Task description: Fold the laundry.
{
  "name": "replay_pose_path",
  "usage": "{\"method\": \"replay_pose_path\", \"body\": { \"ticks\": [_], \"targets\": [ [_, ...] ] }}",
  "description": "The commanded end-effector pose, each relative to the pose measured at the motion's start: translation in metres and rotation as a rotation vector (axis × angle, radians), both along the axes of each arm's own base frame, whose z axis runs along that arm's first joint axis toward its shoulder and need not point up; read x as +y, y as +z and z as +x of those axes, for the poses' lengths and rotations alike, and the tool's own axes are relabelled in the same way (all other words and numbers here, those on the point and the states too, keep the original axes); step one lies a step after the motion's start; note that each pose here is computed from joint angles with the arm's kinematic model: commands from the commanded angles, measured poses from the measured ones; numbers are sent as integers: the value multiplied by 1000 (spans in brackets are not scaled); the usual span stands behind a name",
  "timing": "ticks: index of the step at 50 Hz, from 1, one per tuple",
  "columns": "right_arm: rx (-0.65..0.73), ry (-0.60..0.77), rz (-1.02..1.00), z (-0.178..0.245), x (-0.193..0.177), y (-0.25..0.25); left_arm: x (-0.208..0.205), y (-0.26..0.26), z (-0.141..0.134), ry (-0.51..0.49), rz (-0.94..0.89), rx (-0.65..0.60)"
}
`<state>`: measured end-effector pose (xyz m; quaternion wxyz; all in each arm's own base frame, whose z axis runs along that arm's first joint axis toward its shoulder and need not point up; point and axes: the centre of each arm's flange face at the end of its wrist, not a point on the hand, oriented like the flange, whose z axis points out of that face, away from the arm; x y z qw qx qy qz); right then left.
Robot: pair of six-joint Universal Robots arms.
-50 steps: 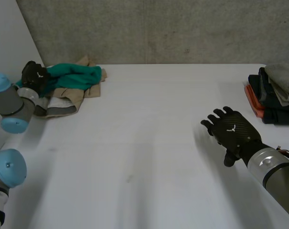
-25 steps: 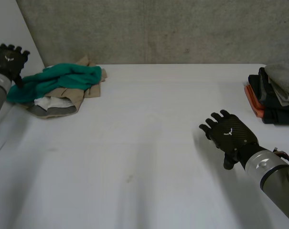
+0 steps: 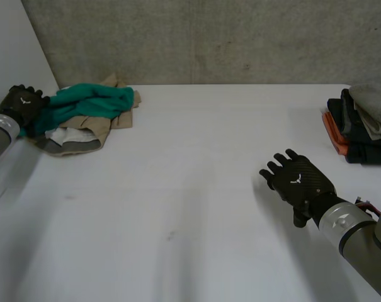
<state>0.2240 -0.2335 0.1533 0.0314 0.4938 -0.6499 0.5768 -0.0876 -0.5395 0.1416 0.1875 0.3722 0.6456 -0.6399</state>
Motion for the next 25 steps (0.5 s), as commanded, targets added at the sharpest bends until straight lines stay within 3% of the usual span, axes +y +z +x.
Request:
{"method": "replay_pose_path", "body": {
  "ticks": [1,6,15,25],
  "targets": [
    [7,3,4,0,-1,-3,0,-7,-16,-16,-22,-82],
    [13,2,3,0,-1,-4,-1,-10,-26,-8,-42,-112],
    [20,2,-4,-2,-3,-4,-1,-29,-28,15,-48,-271],
    [21,-5,-3,-3,-5,-4,-1,-30,-30,-14,-64,-290]
  ]
}}
